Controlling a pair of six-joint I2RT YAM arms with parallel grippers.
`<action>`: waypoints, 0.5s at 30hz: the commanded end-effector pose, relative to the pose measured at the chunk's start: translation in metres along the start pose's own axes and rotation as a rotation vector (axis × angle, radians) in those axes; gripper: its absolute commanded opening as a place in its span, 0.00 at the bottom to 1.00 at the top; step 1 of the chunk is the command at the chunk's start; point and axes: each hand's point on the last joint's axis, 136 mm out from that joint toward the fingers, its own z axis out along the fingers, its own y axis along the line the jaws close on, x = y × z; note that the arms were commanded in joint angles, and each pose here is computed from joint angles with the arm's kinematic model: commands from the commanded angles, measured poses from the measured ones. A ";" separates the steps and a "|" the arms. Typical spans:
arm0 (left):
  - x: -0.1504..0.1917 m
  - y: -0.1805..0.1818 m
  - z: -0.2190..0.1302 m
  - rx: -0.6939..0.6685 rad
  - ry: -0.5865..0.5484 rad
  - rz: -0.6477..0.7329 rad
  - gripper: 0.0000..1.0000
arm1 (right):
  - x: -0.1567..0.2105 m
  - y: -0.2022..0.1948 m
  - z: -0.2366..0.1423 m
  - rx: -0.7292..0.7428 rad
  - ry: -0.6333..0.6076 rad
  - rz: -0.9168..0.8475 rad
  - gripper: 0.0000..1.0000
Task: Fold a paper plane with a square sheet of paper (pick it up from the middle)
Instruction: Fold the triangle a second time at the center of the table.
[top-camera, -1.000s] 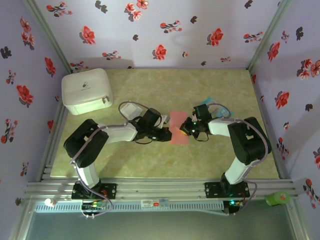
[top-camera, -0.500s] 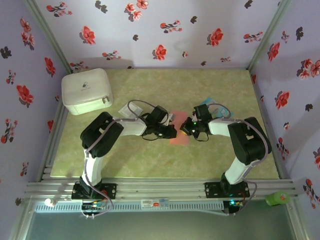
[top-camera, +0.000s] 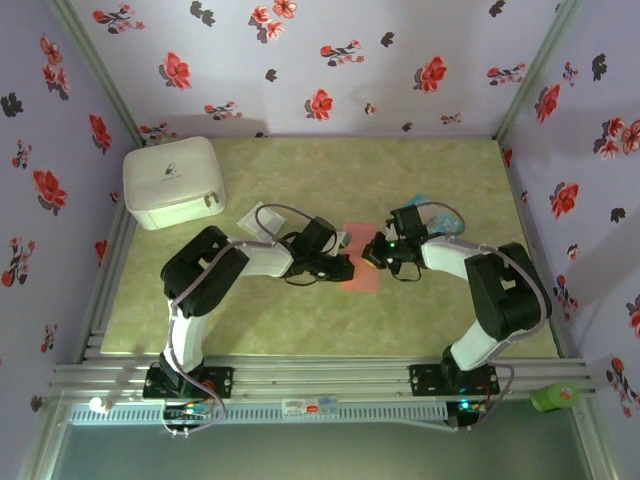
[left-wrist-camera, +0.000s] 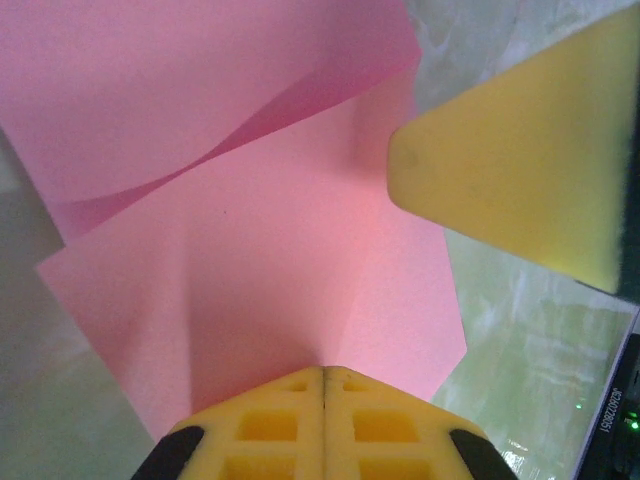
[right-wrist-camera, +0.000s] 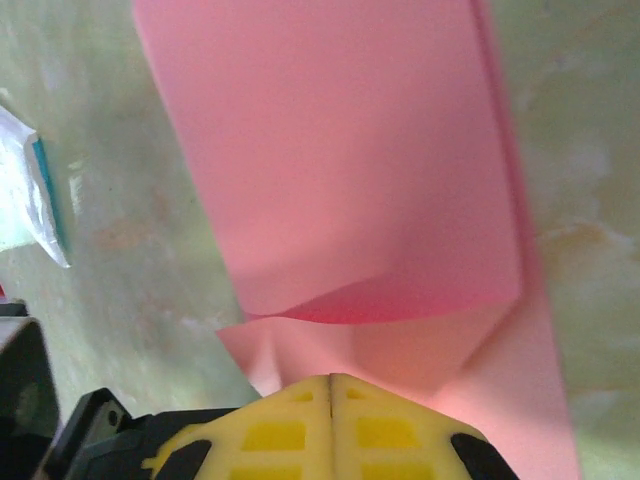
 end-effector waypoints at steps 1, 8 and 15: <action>0.043 0.022 0.006 -0.097 0.104 -0.051 0.02 | 0.006 0.009 -0.001 -0.015 0.011 -0.020 0.02; 0.043 0.023 0.003 -0.115 0.085 -0.067 0.02 | 0.023 0.000 0.020 0.004 0.074 -0.006 0.01; 0.044 0.029 0.002 -0.133 0.067 -0.093 0.01 | 0.020 -0.047 0.022 0.072 0.033 0.071 0.00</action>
